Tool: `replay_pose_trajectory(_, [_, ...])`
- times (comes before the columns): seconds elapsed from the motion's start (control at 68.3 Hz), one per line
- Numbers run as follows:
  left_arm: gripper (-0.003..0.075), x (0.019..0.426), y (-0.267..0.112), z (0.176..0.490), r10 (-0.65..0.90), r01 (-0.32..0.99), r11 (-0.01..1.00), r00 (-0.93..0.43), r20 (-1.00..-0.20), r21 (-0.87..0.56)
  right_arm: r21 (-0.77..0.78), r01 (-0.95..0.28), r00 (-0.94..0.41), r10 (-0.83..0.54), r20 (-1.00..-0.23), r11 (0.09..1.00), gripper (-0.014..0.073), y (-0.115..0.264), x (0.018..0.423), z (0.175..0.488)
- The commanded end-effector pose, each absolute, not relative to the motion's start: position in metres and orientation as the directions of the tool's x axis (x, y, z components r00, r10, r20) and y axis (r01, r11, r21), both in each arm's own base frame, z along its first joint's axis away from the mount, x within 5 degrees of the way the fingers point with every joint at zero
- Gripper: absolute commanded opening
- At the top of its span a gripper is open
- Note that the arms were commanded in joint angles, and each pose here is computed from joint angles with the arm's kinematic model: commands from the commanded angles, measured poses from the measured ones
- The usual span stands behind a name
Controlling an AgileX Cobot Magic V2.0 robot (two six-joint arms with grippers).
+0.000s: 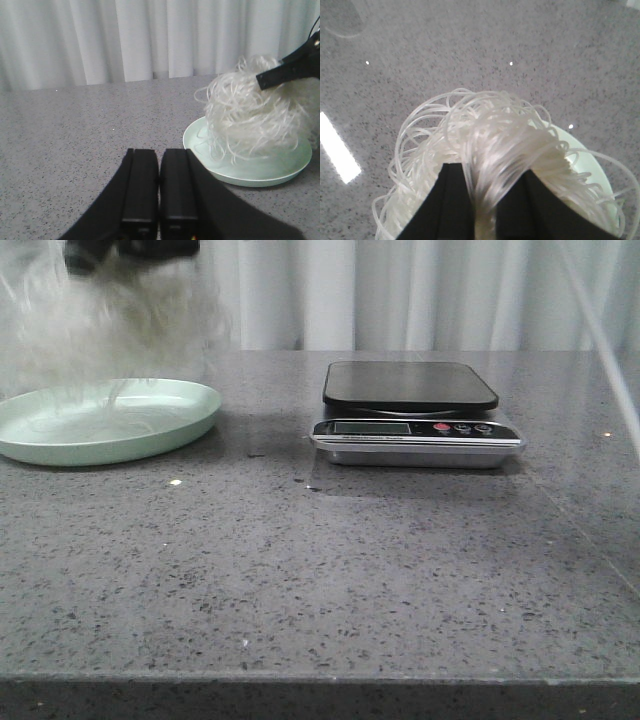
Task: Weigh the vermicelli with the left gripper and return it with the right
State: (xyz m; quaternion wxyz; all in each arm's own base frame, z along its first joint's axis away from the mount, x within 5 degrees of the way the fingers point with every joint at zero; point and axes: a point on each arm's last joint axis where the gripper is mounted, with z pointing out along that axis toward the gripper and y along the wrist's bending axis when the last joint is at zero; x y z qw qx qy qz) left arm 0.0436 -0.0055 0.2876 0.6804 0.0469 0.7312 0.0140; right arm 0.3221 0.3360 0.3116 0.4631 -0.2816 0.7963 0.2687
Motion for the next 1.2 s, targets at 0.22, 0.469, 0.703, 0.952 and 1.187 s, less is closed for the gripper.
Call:
replay_pose_trajectory(0.22, [0.0136, 0.043, -0.005, 0.303, 0.063, 0.034, 0.997, 0.021, -0.998, 0.063, 0.163, -0.697, -0.331, -0.111, -0.937, 0.698, 0.0150, 0.337, 0.327, 0.332])
replay_pose_trajectory(0.469, [0.0136, 0.043, -0.005, 0.302, 0.063, 0.034, 0.997, 0.019, -0.998, 0.063, 0.164, -0.698, -0.335, -0.116, -0.935, 0.697, 0.0264, 0.337, 0.326, 0.332])
replay_pose_trajectory(0.703, [0.0136, 0.043, -0.005, 0.302, 0.063, 0.034, 0.997, 0.019, -0.998, 0.063, 0.165, -0.704, -0.327, -0.110, -0.939, 0.690, 0.0488, 0.330, 0.318, 0.349])
replay_pose_trajectory(0.952, [0.0136, 0.043, -0.005, 0.302, 0.063, 0.034, 0.997, 0.019, -0.998, 0.063, 0.161, -0.706, -0.303, -0.090, -0.949, 0.689, 0.0484, 0.299, 0.302, 0.396])
replay_pose_trajectory(1.187, [0.0136, 0.043, -0.005, 0.302, 0.063, 0.034, 0.997, 0.019, -0.998, 0.063, 0.145, -0.638, -0.276, -0.048, -0.960, 0.756, 0.0264, 0.219, 0.287, 0.458])
